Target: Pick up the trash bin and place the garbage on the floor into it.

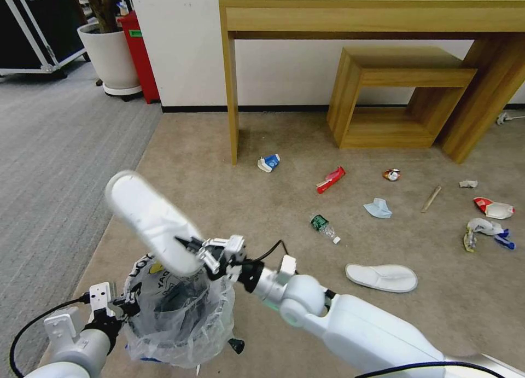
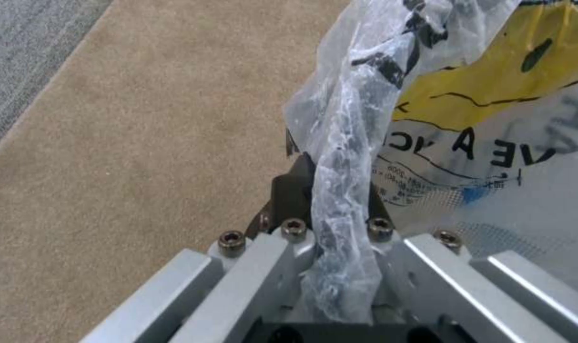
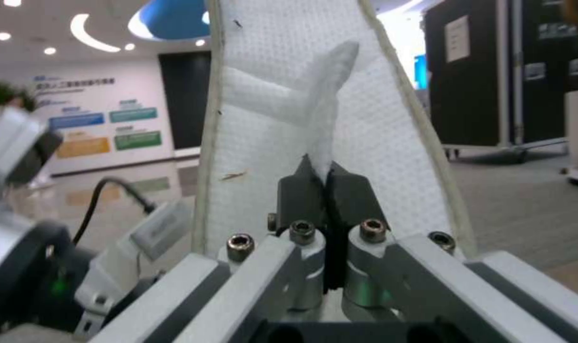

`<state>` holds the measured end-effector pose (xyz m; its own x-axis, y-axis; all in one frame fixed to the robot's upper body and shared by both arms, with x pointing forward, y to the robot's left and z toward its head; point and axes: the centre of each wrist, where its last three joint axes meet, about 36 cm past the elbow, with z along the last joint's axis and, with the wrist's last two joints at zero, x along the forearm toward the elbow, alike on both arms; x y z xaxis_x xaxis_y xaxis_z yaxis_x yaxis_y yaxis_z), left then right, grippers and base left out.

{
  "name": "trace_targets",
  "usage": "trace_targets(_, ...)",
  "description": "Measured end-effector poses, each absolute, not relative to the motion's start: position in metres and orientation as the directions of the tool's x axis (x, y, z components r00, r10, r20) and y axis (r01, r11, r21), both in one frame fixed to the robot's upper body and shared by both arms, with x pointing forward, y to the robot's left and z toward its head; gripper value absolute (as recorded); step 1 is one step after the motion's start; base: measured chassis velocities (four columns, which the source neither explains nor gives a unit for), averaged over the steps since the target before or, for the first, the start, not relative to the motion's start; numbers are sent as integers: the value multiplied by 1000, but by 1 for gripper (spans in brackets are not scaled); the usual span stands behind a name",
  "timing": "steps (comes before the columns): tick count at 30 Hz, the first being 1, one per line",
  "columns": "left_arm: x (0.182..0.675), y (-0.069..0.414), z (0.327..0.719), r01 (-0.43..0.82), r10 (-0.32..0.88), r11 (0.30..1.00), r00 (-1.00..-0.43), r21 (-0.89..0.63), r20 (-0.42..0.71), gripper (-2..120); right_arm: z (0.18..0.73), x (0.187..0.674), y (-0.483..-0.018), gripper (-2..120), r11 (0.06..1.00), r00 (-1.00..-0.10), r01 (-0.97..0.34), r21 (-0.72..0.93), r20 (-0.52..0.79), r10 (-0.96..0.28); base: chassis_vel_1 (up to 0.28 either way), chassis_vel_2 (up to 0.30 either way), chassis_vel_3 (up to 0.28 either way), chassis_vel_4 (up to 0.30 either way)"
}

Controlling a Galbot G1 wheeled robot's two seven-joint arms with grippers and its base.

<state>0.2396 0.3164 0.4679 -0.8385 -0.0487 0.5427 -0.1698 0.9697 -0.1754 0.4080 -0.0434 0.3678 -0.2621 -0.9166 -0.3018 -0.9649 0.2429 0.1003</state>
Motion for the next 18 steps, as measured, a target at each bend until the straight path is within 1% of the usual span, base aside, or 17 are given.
trace_targets(1,240,316,468,-170,-49,970,-838,-175,543,1,368,408,-43,0,243,-262,-965,100,-302,-917,0,0,0,0)
trace_targets(3,238,316,469,-169,-48,970,-839,-175,542,1,357,405,-26,0,217,-234,-972,92,-287,-929,0,0,0,0)
trace_targets(5,238,316,470,-169,-49,970,-839,-176,541,1,347,404,-19,0,206,-219,-976,76,-267,-938,0,0,0,0)
trace_targets(9,238,316,470,-171,-50,969,-840,-176,540,1,331,404,-16,0,196,-199,-980,38,-225,-954,0,0,0,0)
trace_targets(18,239,317,471,-172,-51,969,-843,-179,535,1,316,405,-21,0,198,-194,-980,-6,-177,-965,0,0,0,0)
